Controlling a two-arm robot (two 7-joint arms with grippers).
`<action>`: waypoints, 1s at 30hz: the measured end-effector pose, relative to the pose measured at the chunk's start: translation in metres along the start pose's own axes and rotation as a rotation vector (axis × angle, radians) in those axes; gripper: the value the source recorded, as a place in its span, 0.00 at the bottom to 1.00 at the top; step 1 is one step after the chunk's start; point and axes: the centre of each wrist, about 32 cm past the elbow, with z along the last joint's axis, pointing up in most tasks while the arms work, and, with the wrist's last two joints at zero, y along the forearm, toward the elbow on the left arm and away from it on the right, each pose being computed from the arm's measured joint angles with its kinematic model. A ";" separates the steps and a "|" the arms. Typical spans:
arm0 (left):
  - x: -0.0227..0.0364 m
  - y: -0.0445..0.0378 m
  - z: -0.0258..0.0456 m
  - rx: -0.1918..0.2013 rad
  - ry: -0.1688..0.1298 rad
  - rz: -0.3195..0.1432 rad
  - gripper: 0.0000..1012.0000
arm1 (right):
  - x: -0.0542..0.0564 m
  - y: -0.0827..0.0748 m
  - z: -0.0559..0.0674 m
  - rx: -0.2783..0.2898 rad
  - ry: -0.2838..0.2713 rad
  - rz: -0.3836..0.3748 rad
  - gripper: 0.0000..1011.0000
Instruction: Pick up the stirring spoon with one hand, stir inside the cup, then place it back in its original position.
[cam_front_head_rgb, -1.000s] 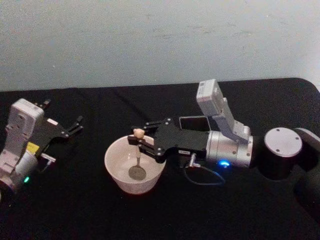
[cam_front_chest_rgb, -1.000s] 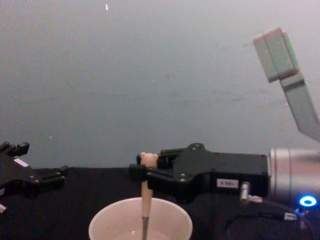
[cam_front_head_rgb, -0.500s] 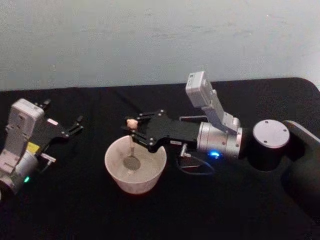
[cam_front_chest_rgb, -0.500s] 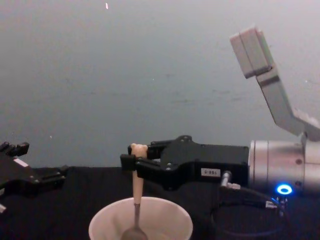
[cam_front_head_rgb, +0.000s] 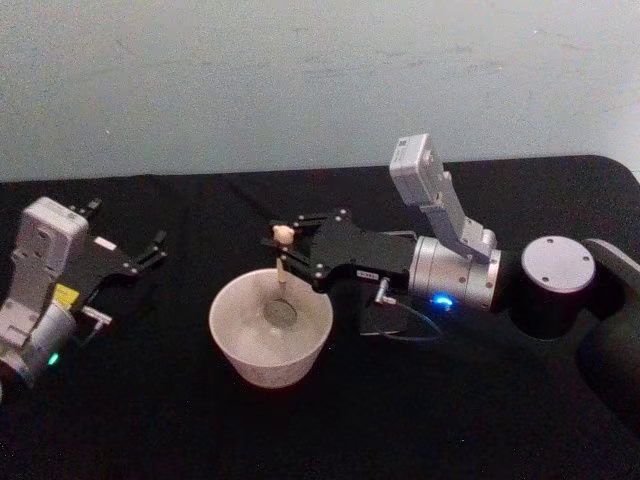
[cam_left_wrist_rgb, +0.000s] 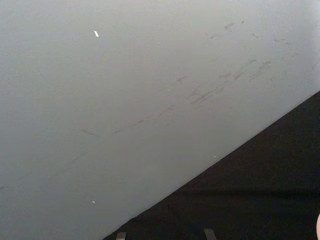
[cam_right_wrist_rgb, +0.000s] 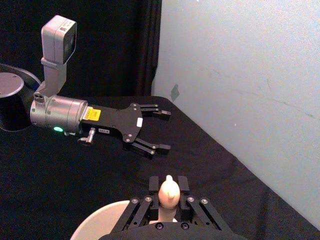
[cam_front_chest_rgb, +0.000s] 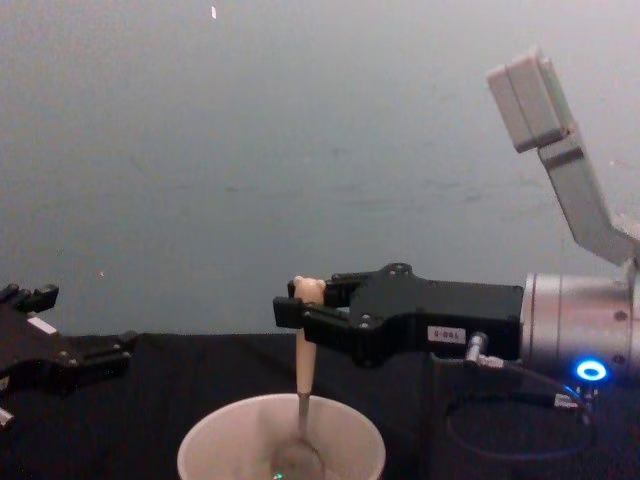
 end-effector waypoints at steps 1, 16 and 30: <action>0.0000 0.0000 0.0000 0.000 0.000 0.000 0.99 | 0.000 0.000 0.000 0.000 0.000 -0.001 0.21; 0.0000 0.0000 0.0000 0.000 0.000 0.000 0.99 | 0.002 -0.014 0.025 0.069 -0.067 -0.039 0.21; 0.0000 0.0000 0.0000 0.000 0.000 0.000 0.99 | 0.014 -0.037 0.054 0.150 -0.125 -0.108 0.21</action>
